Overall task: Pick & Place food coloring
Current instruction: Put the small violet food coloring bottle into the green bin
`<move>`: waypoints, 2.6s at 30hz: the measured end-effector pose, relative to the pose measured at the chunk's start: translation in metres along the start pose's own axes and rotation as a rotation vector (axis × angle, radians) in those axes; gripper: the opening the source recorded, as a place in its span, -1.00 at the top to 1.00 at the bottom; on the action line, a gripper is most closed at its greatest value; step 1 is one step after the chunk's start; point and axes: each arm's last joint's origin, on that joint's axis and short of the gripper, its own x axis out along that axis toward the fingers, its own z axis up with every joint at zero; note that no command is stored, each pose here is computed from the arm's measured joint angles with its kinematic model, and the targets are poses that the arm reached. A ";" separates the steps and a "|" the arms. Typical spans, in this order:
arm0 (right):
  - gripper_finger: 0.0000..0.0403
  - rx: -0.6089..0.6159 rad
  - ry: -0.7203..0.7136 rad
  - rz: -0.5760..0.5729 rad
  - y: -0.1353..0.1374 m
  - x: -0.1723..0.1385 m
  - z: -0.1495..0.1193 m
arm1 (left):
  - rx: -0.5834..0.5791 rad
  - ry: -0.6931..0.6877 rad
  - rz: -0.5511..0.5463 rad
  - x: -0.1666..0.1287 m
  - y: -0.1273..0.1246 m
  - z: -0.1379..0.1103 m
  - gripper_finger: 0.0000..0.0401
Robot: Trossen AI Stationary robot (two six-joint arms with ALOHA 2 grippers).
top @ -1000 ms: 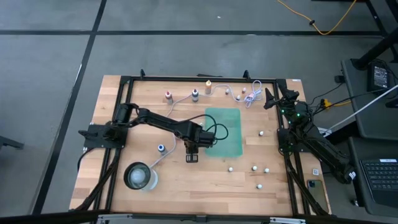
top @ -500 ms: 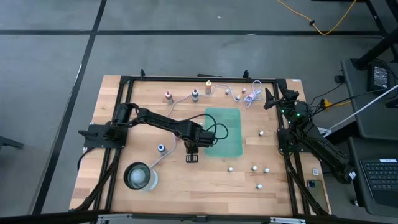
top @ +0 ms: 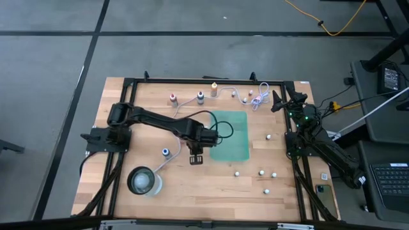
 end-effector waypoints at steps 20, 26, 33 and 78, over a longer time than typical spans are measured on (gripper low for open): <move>-0.91 0.000 0.000 0.000 0.000 0.000 0.000 | 0.010 -0.136 0.003 -0.068 -0.007 0.029 0.66; -0.91 0.000 0.000 0.000 0.000 0.000 0.000 | 0.001 -0.123 0.009 -0.065 -0.005 0.046 0.66; -0.91 0.000 0.000 0.000 0.000 0.000 0.000 | -0.015 -0.080 0.022 -0.049 -0.002 0.068 0.66; -0.91 0.000 0.000 0.000 0.000 0.000 0.000 | 0.030 0.077 0.021 0.050 -0.020 0.078 0.65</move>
